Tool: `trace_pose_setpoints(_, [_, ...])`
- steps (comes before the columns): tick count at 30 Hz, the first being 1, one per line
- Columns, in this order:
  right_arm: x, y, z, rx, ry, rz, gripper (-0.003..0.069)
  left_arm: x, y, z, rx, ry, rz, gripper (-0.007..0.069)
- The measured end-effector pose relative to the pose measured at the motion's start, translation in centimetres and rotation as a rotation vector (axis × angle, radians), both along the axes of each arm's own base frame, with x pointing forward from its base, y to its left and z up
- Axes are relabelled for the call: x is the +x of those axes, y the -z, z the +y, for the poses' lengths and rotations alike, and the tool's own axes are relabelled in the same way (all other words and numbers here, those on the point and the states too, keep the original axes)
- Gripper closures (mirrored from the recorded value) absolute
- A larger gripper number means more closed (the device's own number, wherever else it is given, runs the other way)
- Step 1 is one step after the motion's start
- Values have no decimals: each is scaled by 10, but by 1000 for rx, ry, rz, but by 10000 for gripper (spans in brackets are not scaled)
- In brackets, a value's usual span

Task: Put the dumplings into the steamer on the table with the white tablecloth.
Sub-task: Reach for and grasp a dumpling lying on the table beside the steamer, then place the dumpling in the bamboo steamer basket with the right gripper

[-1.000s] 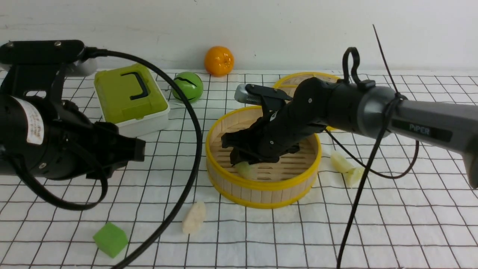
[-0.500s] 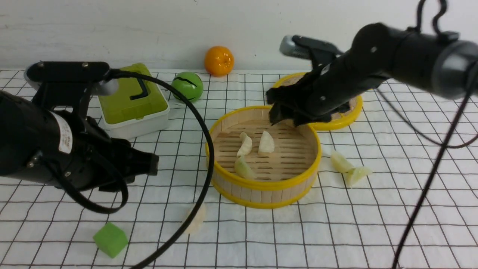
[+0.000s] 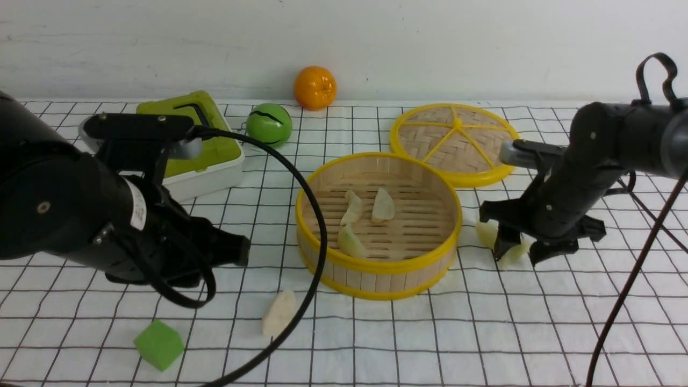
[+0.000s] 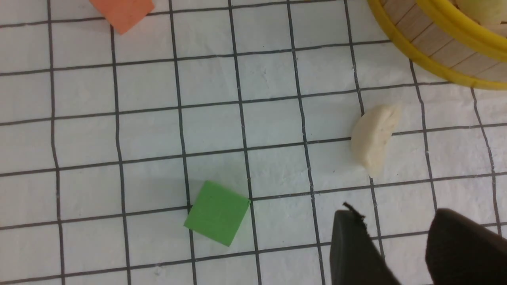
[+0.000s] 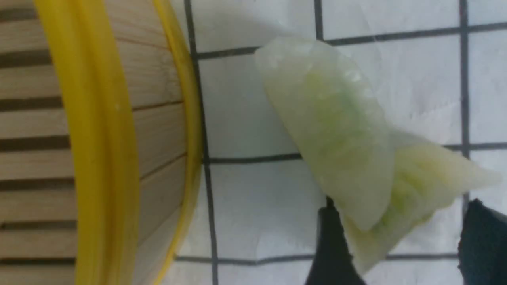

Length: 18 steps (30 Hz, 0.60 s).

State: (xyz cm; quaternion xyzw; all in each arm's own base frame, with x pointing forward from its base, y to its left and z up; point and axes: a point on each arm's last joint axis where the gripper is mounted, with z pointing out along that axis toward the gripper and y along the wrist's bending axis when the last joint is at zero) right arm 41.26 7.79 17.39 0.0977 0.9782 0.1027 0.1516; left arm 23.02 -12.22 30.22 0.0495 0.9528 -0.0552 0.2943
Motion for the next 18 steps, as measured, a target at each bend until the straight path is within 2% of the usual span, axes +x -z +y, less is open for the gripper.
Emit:
trace_pose_setpoints(4, [4,9,-2,-37,-16,-26,323,1,1,0,3,0,4,358])
trace_pose_setpoints(5, [4,9,-3,-58,-37,-29,382,1,1,-1,2,0,4,358])
trace_pose_setpoints(8, [4,9,-4,-80,-79,-33,455,1,1,-1,2,0,4,358])
trace_pose_setpoints(14, [-4,-13,-6,-119,-188,-58,454,0,2,0,13,6,10,359])
trace_pose_setpoints(18, [-16,-62,-2,-117,-265,-183,454,-1,3,2,37,13,31,359])
